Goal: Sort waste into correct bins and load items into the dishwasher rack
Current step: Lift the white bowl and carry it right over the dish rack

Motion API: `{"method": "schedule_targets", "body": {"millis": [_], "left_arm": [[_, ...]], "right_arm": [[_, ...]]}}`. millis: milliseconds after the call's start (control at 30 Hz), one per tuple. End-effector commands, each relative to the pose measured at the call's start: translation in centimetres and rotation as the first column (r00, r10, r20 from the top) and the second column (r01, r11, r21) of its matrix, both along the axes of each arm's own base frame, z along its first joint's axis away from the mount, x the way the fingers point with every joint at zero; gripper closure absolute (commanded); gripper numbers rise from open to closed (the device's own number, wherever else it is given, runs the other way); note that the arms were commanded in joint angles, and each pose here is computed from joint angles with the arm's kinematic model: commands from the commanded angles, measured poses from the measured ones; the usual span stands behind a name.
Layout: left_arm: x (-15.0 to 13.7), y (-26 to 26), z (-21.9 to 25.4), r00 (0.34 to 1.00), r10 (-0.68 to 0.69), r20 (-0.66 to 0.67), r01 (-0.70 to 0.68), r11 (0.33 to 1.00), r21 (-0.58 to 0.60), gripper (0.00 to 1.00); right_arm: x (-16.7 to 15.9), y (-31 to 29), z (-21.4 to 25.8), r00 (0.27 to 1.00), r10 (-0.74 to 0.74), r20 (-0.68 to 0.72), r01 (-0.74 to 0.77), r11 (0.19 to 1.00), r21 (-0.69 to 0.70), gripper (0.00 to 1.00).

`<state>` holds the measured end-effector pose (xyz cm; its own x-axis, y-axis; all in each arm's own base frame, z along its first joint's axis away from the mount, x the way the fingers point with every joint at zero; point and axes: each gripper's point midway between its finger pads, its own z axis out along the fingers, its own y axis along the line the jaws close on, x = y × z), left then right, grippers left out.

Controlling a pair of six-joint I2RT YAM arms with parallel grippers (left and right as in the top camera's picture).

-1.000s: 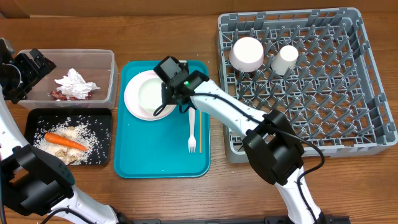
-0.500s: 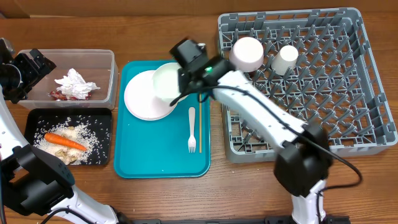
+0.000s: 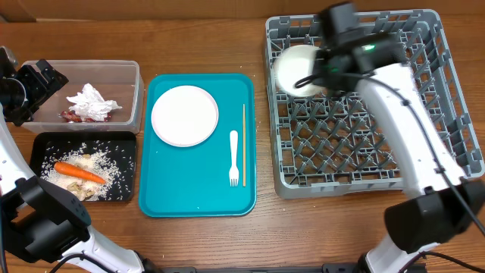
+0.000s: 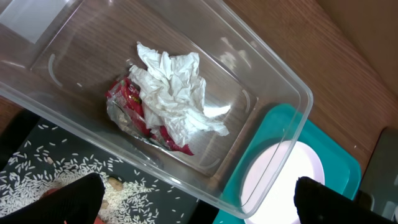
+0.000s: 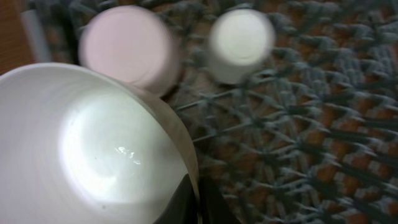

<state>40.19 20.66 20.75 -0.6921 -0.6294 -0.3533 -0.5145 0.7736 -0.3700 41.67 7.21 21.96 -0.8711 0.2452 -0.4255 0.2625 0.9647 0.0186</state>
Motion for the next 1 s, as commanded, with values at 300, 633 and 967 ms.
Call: {"method": "schedule_targets", "body": {"millis": [300,633,967], "left_arm": [[0.1,-0.2,-0.4,1.000,0.002,-0.010,-0.002,1.000,-0.007,0.00],[0.1,-0.2,-0.4,1.000,0.002,-0.010,-0.002,1.000,-0.007,0.00],[0.1,-0.2,-0.4,1.000,0.002,-0.010,-0.002,1.000,-0.007,0.00]], "right_arm": [[-7.0,-21.1,7.8,0.764,-0.572,0.298,0.625,0.543,-0.561,0.96],[-8.5,-20.5,4.7,0.749,-0.602,0.276,0.622,0.495,-0.607,0.96],[-8.0,-17.7,1.8,0.836,-0.480,0.266,0.504,0.480,-0.718,0.96]]}}
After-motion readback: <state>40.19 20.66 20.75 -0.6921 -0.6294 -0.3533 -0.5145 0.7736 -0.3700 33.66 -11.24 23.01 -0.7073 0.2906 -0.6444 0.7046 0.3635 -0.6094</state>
